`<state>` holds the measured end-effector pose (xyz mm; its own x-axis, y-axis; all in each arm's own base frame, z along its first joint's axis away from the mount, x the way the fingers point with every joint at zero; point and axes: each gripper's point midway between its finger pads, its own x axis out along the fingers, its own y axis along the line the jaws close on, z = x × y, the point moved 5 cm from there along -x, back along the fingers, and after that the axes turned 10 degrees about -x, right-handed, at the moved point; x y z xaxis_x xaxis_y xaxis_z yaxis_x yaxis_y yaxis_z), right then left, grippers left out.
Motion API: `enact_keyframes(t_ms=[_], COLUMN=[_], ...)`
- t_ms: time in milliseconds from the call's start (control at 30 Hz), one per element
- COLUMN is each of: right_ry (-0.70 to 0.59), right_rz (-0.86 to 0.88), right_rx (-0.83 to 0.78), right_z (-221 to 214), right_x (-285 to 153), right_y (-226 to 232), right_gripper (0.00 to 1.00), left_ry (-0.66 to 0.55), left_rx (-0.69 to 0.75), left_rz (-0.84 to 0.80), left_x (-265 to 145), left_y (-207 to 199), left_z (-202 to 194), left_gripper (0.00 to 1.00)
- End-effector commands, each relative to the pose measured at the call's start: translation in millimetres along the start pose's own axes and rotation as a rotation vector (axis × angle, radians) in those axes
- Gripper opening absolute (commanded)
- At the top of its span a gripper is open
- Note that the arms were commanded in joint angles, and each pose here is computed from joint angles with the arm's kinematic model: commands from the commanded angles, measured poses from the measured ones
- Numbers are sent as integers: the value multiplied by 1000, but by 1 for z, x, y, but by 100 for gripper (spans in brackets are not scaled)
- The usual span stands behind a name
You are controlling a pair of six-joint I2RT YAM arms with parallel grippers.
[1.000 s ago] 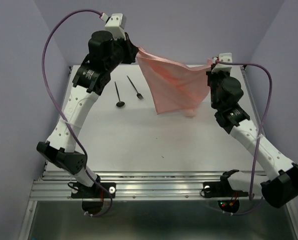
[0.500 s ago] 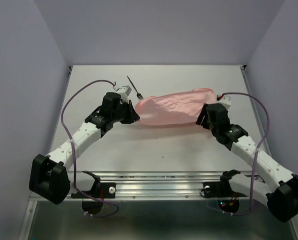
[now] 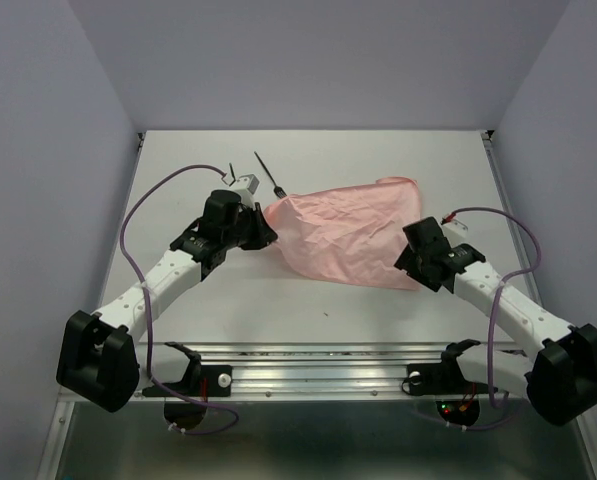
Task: Fold the napkin into a case and place the utensils inside
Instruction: Pick up the crumpled napkin from the center of the board.
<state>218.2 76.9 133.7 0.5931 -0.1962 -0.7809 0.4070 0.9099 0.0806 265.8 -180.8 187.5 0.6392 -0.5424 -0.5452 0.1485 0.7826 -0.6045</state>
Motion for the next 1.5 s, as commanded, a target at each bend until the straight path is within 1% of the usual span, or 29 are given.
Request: enact_keyframes(t_ms=[0, 67, 167, 233, 267, 400, 567, 667, 700, 733, 800, 833, 900, 933, 1000, 1133, 1167, 1267, 1300, 1333, 1367, 1400, 1433, 1467], right_ry=[102, 134, 136, 140, 145, 180, 208, 232, 234, 236, 237, 234, 219, 213, 187, 99, 72, -96, -153, -240, -300, -362, -447, -506], right_rz=[-53, -81, -118, -124, -104, -58, -20, -2, 2, 0, -6, -9, -18, -15, -3, 20, 26, 39, 16, 36, 37, 19, 40, 33], right_rx=[40, 54, 57, 47, 72, 55, 39, 38, 39, 40, 36, 34, 29, 24, 23, 19, 1, -19, -21, -23, -19, -11, -3, 12], right_z=[-17, -23, -25, -24, -22, -25, -29, -36, -38, -39, -40, -39, -37, -35, -27, 0, 9, 63, 80, 111, 128, 146, 174, 190], right_x=[8, 14, 24, 31, 37, 52, 63, 66, 68, 68, 70, 70, 70, 69, 67, 53, 48, 18, 8, -12, -27, -40, -66, -83], right_y=[-10, -16, -23, -26, -27, -21, -12, -10, -10, -10, -11, -12, -13, -12, -10, -3, -2, 5, 4, 10, 10, 9, 12, 10], right_gripper=[70, 72, 74, 73, 72, 68, 64, 60, 57, 51, 42, 33, 21, 11, 1, 1, 1, 1, 1, 1, 1, 1, 1, 1], left_ry=[-65, -60, -57, -57, -61, -62, -65, -63, -63, -65, -66, -67, -67, -66, -66, -76, -96, -127, -172, -189, -246, -275, -298, -357], left_rx=[3, 1, 3, 2, 4, 5, 4, 0, 0, 1, -1, 0, 0, 0, -3, 0, 8, 32, 48, 65, 83, 95, 103, 129], left_rz=[-18, -12, -12, -10, -11, -2, 7, 11, 11, 9, 10, 14, 17, 18, 18, 4, -15, -29, -58, -54, -87, -97, -93, -120], left_x=[-8, -8, -8, -9, -9, -9, -9, -8, -8, -8, -8, -8, -9, -9, -9, -13, -16, -26, -35, -39, -53, -60, -67, -83], left_y=[-3, -2, -1, -1, -2, -1, 0, 1, 1, 1, 1, 1, 2, 2, 1, -6, -14, -30, -46, -51, -69, -78, -83, -100], left_z=[7, 5, 5, 5, 5, 6, 7, 6, 6, 7, 7, 7, 7, 6, 7, 13, 23, 42, 61, 69, 90, 101, 109, 129], left_gripper=[0, 0, 0, 0, 0, 0, 0, 0, 0, 0, 0, 0, 0, 0, 0, 0, 0, 0, 0, 0, 0, 0, 0, 0])
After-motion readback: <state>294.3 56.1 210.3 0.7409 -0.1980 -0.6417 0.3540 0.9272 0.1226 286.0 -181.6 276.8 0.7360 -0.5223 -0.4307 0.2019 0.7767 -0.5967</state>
